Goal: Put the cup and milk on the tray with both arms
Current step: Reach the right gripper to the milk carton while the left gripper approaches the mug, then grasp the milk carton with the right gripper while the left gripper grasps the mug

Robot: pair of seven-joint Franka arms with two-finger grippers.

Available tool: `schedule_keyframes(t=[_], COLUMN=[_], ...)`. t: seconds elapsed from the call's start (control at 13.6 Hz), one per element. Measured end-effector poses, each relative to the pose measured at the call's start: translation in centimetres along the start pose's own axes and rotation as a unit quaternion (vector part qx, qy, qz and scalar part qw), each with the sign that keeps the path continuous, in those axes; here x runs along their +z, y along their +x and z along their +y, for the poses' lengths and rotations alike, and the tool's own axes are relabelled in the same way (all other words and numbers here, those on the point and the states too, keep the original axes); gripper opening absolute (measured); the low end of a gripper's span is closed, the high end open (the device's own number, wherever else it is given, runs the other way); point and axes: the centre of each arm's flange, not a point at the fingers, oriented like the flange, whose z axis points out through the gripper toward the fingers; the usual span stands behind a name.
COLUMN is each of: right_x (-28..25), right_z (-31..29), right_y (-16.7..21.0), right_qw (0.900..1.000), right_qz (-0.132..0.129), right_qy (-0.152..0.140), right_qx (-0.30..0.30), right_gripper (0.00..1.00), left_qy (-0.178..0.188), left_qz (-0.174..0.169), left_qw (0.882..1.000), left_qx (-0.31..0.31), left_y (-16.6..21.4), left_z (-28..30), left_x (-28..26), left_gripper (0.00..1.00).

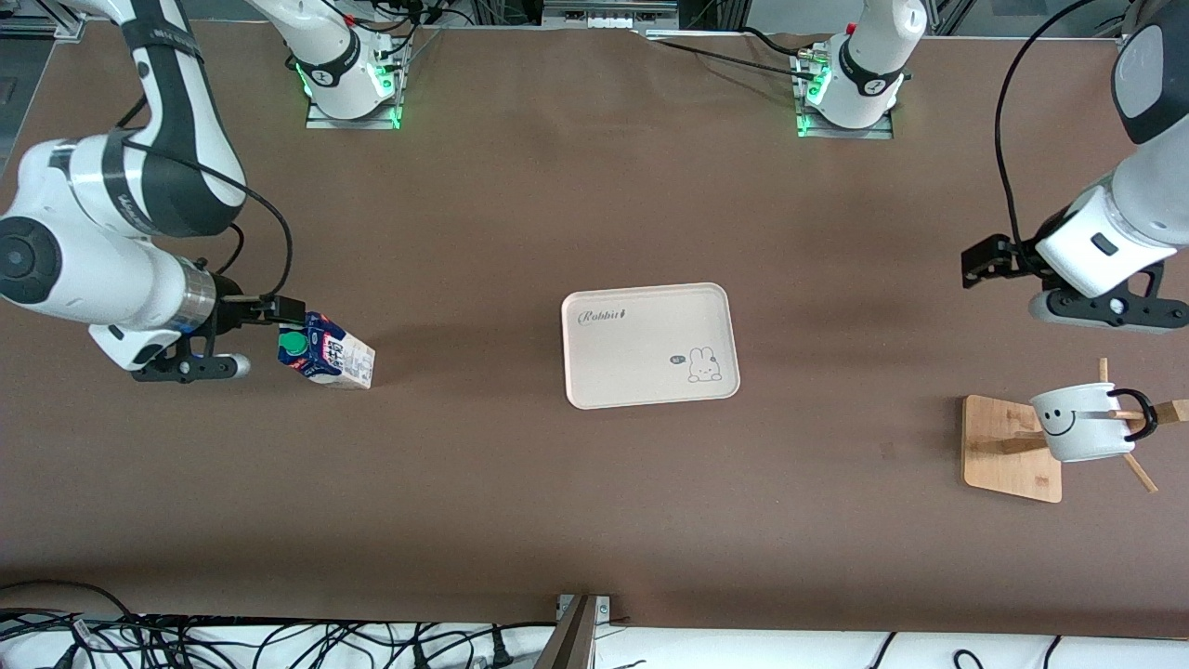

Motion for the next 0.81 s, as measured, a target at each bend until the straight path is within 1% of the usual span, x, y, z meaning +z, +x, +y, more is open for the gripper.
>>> schedule_keyframes(t=[0.07, 0.15, 0.29, 0.37, 0.44, 0.59, 0.73, 0.81], right_x=[0.9, 1.7, 3.2, 3.7, 4.2, 4.9, 5.7, 6.1], right_z=[-0.2, -0.3, -0.6, -0.6, -0.6, -0.5, -0.5, -0.5], right_y=[0.2, 0.2, 0.1, 0.2, 0.3, 0.4, 0.3, 0.3], right_qw=[1.000, 1.000, 1.000, 1.000, 1.000, 1.000, 1.000, 1.000], right_qz=[0.007, 0.013, 0.019, 0.019, 0.020, 0.022, 0.022, 0.021], right_qy=[0.000, 0.000, 0.000, 0.000, 0.000, 0.001, 0.000, 0.000], right_qx=[0.004, 0.007, 0.012, 0.013, 0.015, 0.019, 0.020, 0.020], right_gripper=[1.00, 1.00, 1.00, 1.00, 1.00, 1.00, 1.00, 1.00], left_qy=[0.002, 0.003, 0.005, 0.004, 0.002, -0.004, -0.027, -0.043], left_qz=[0.031, 0.052, 0.066, 0.071, 0.083, 0.122, 0.163, 0.175], left_qw=[0.999, 0.998, 0.996, 0.994, 0.989, 0.979, 0.965, 0.958], left_qx=[-0.013, -0.027, -0.060, -0.088, -0.120, -0.166, -0.204, -0.224], left_y=[0.8, 1.3, 1.1, 0.6, -0.1, -1.6, -2.9, -3.2], left_z=[-1.6, -3.4, -6.3, -6.9, -7.1, -7.7, -8.8, -9.2], left_x=[0.3, 1.2, 3.8, 5.1, 6.2, 8.1, 9.5, 10.0], left_gripper=[1.00, 1.00, 1.00, 1.00, 1.00, 1.00, 1.00, 1.00])
